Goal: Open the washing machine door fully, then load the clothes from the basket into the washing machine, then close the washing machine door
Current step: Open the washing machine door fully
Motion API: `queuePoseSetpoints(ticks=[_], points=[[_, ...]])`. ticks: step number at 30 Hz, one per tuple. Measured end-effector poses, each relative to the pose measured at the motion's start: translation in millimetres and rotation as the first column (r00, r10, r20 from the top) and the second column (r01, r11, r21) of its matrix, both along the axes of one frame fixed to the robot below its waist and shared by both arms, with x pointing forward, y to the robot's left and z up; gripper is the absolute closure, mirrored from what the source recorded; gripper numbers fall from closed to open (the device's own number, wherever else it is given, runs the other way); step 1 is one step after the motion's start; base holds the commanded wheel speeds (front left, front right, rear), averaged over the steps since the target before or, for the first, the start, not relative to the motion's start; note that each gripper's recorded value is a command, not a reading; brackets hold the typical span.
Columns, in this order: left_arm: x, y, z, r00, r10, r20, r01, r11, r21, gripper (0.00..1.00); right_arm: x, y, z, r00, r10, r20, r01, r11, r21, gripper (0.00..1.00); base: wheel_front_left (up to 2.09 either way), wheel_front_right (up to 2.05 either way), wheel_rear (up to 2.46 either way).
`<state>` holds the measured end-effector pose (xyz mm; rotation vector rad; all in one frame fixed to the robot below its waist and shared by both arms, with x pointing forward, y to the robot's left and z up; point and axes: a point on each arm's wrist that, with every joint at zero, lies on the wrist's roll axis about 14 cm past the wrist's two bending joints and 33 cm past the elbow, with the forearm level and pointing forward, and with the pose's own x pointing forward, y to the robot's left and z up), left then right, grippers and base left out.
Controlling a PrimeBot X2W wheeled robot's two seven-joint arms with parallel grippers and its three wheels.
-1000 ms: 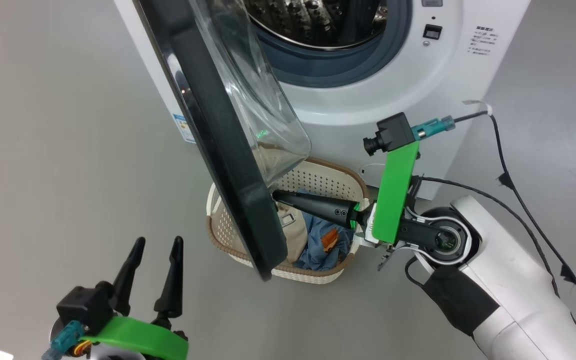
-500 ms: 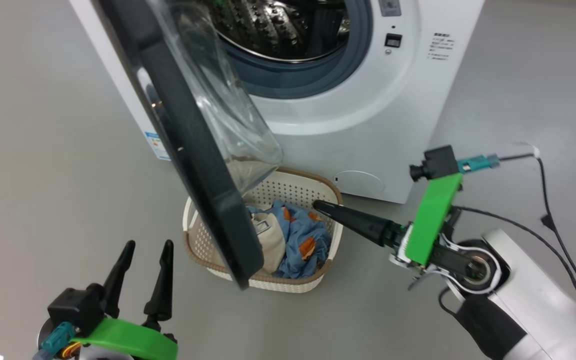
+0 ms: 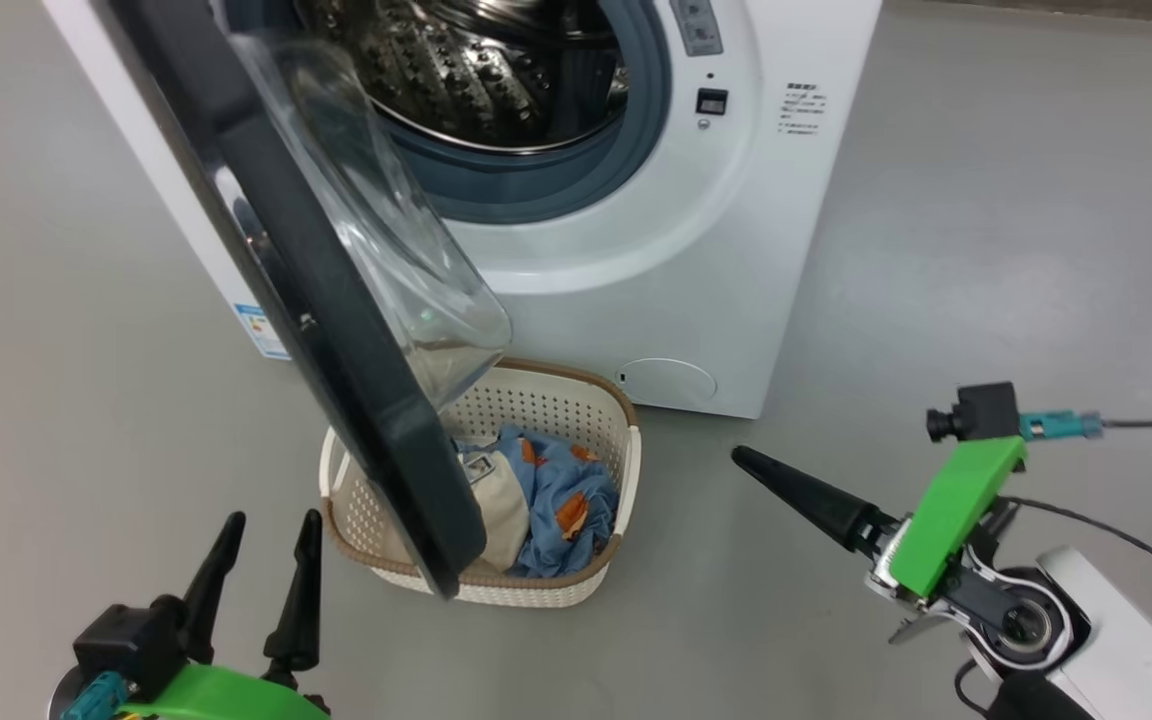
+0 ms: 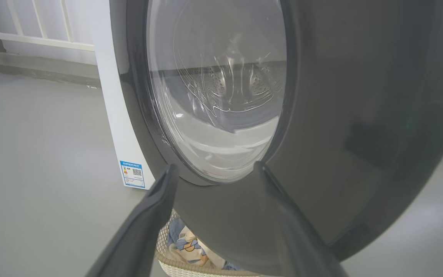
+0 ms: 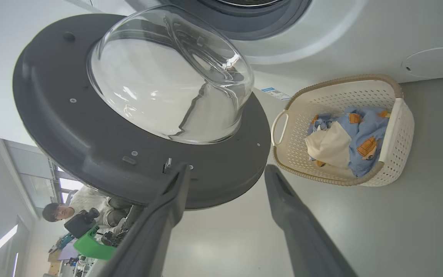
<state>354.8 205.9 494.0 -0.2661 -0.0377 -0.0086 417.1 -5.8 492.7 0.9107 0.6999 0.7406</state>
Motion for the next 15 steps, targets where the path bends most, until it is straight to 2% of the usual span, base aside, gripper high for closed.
queuePoseSetpoints(ticks=[8, 15], points=[[-1.0, -6.7, -2.9, 1.0, -0.025, -0.007, 0.025, 1.0, 0.0, 0.0, -9.6, -43.7, -23.3, 0.991, -0.133, 0.008, 0.133, 0.988, -0.075, 0.0, 0.0, 0.0, 0.0], [-0.8, -10.9, -3.1, 0.999, -0.045, -0.007, 0.045, 0.999, 0.006, 0.0, -19.3, -78.8, -40.4, 0.97, -0.24, 0.043, 0.244, 0.959, -0.144, 0.0, 0.0, 0.0, 0.0]])
